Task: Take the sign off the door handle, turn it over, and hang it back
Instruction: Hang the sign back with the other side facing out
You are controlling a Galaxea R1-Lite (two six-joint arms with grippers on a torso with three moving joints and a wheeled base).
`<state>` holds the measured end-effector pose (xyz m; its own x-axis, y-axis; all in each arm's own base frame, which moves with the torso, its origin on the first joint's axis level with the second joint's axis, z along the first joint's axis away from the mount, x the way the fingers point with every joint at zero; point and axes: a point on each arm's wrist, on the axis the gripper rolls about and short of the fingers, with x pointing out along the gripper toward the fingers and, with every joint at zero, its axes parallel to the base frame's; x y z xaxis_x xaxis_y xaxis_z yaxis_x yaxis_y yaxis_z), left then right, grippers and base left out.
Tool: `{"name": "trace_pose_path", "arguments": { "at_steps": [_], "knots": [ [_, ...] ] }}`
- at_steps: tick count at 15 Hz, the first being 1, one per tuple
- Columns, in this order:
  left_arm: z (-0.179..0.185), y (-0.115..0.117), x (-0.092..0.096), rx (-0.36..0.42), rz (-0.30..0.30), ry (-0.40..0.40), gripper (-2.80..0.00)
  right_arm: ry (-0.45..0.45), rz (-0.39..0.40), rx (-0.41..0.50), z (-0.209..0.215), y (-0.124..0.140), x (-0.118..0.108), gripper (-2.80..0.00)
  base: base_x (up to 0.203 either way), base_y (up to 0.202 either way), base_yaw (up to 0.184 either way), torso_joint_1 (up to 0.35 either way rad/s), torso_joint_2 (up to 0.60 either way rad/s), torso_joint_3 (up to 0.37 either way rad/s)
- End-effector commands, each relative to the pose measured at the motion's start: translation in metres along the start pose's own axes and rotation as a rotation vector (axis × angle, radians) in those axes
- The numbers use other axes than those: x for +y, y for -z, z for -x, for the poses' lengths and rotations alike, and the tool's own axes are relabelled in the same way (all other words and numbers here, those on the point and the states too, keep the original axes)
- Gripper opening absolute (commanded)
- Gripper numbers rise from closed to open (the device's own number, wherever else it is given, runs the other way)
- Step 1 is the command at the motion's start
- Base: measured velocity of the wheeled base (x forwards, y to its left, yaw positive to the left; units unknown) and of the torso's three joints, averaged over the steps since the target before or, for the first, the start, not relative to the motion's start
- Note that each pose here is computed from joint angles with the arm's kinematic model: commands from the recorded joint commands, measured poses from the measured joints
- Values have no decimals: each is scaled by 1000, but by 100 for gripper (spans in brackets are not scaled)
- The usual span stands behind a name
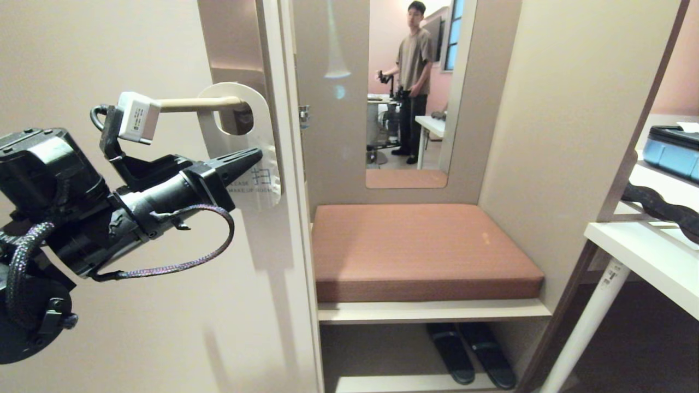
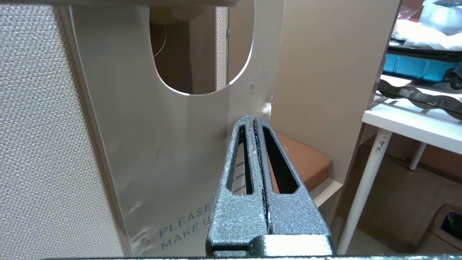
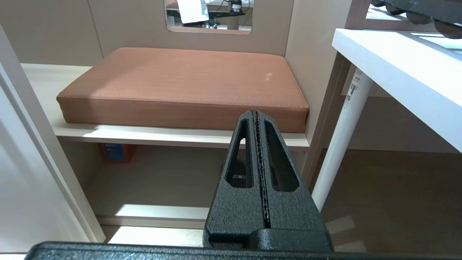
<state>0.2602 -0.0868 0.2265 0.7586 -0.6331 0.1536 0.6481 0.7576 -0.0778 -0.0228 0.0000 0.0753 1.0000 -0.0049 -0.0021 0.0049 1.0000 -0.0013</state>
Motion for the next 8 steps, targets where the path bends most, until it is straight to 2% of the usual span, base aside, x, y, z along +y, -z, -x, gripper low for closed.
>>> {"name": "trace_pose_path", "arguments": {
  "at_steps": [1,4,8],
  "knots": [
    [2,-3,-1,-12,-6,5,-280,0,0,-1,0,0,0,-280,0,0,0,0,0,0],
    [7,-8,-4,-24,-10,7,-280,0,0,-1,0,0,0,-280,0,0,0,0,0,0],
    [23,-2,-10,0,1,3,-280,0,0,-1,0,0,0,-280,0,0,0,0,0,0]
  ]
}}
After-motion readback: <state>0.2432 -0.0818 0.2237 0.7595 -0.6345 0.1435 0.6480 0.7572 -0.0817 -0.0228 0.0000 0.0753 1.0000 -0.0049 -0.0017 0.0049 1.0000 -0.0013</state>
